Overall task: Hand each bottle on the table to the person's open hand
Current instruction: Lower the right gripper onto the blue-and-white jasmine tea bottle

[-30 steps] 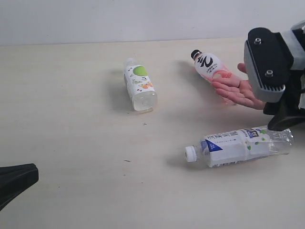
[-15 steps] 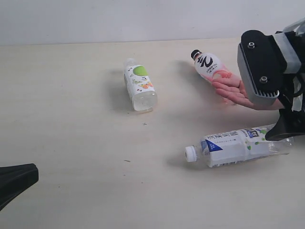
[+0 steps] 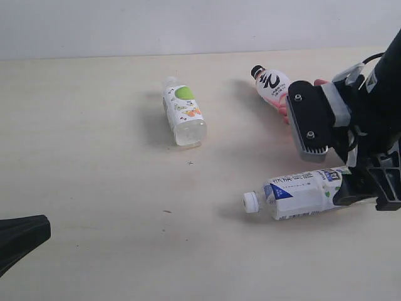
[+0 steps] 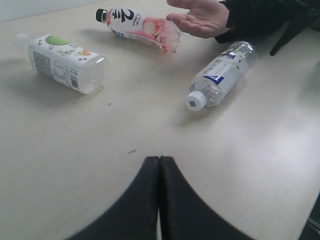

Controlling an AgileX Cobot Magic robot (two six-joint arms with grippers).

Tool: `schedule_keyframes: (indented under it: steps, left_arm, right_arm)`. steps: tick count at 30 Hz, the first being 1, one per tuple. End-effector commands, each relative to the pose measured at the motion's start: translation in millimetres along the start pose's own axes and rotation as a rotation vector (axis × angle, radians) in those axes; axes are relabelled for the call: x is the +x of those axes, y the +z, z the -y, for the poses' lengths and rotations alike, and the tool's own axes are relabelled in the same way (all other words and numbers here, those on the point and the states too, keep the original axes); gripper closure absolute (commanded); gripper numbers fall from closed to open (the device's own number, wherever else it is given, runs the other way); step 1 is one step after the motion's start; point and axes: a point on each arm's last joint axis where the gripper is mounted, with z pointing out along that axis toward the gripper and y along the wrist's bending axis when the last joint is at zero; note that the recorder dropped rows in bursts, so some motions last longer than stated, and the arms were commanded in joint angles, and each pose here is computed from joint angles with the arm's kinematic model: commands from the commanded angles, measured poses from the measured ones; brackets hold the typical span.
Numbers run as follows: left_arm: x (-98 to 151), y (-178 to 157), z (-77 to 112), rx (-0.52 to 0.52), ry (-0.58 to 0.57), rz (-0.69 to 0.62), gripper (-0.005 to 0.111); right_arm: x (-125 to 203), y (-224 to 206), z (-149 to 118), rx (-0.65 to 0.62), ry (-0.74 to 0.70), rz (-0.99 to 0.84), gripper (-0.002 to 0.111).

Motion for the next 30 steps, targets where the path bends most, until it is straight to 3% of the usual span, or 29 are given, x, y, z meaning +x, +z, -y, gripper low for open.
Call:
schedule_keyframes:
  steps: [1,21,30]
  left_arm:
    - [0,0,0.2,0.002,0.012,0.006,0.107]
    - [0,0,0.2,0.002,0.012,0.006,0.107]
    - [0,0,0.2,0.002,0.012,0.006,0.107]
  right_arm:
    - [1,18,3,-0.008,-0.027,-0.033,0.029]
    - [-3,57,16,-0.006,-0.032,-0.04,0.029]
    - [-4,70,19,-0.017,-0.023,-0.044,0.015]
